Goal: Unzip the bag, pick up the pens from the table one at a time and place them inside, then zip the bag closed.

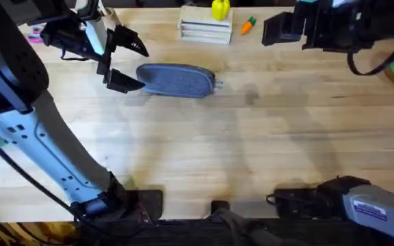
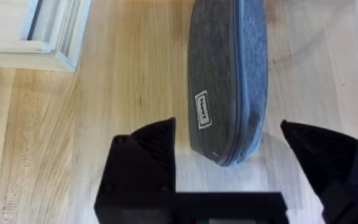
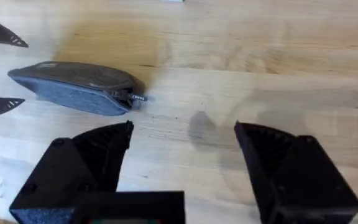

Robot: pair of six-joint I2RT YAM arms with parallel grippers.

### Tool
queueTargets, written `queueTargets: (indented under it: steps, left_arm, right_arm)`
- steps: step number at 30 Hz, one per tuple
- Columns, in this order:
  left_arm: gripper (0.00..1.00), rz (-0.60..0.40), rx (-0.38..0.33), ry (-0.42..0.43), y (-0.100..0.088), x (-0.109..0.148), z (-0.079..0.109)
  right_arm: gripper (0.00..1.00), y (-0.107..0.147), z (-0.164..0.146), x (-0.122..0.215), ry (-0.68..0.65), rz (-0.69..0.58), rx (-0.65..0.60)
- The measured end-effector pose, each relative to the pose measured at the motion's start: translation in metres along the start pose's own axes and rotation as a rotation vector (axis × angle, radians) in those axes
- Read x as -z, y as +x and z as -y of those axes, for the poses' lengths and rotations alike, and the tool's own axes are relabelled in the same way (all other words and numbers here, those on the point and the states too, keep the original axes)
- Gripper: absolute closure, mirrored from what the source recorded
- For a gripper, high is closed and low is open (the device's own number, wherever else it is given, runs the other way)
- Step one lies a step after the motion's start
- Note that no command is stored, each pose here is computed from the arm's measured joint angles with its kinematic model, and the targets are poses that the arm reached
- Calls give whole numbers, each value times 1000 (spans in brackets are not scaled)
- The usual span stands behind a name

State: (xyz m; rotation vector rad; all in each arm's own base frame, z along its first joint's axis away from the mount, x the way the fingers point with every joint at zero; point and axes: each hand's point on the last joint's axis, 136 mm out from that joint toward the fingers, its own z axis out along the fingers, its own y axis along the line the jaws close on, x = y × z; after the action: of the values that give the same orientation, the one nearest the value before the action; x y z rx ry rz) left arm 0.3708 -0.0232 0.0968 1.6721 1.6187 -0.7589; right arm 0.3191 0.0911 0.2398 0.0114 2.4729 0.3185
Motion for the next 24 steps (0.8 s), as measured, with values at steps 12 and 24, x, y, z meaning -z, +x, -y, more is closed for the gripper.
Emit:
queueTargets:
  steps: [12, 24]
  left_arm:
    - [5, 11, 35, 19, -6, 4, 7]
    - [6, -113, 84, -84, -119, 77, 57]
  right_arm:
    - [3, 0, 0, 0, 1, 0, 4]
    - [3, -6, -4, 41, -21, 111, 119]
